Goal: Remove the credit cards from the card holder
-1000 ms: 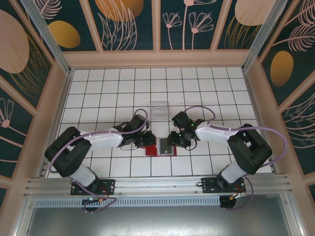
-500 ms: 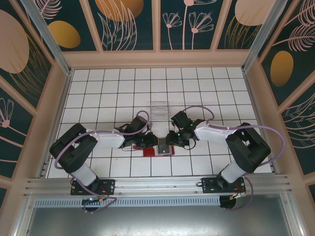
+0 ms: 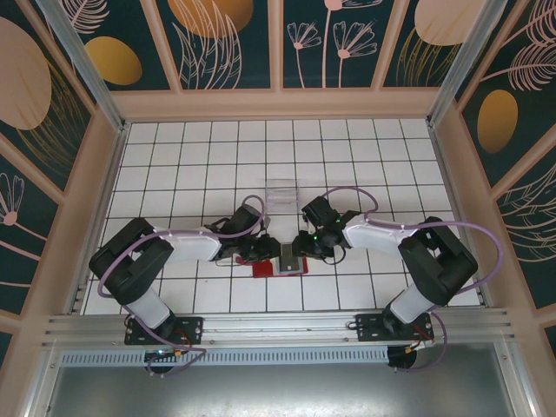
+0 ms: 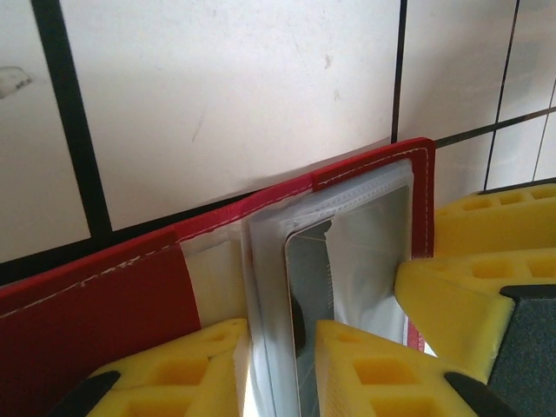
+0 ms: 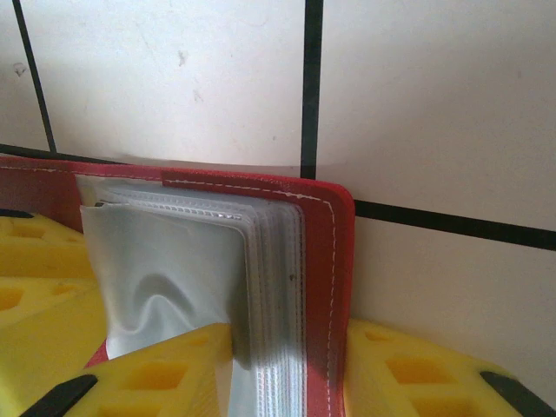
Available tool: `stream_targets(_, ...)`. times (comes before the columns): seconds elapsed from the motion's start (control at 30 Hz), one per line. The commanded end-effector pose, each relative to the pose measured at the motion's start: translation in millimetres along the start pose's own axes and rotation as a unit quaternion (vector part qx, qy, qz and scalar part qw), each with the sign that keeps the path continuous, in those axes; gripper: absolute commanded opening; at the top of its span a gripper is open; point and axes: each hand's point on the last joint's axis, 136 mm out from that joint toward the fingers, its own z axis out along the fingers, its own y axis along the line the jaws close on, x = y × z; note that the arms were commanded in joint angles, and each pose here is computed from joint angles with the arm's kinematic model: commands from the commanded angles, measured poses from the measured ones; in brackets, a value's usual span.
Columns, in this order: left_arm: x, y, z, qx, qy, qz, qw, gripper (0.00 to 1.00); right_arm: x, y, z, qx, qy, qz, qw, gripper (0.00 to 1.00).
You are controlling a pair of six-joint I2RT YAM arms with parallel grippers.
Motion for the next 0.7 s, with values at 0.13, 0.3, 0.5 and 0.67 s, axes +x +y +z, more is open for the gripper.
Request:
stream_targets(0.13,3,18,7,-0.084,0.012,0.030,0.996,0.28,12,-14,8,0.027,0.016,0.009,0.999,0.37)
stream_targets(0.3,2,29,3,-0.117,0.007,0.035,0.992,0.23,14,-16,6,0.031,0.014,0.012,0.999,0.39)
stream_targets(0.5,1,24,-5,-0.113,-0.002,0.035,0.993,0.18,16,-20,6,0.037,0.013,0.017,0.999,0.43)
stream_targets(0.67,3,24,-10,-0.111,-0.008,0.033,0.993,0.14,17,-22,7,0.039,0.014,0.021,0.999,0.45)
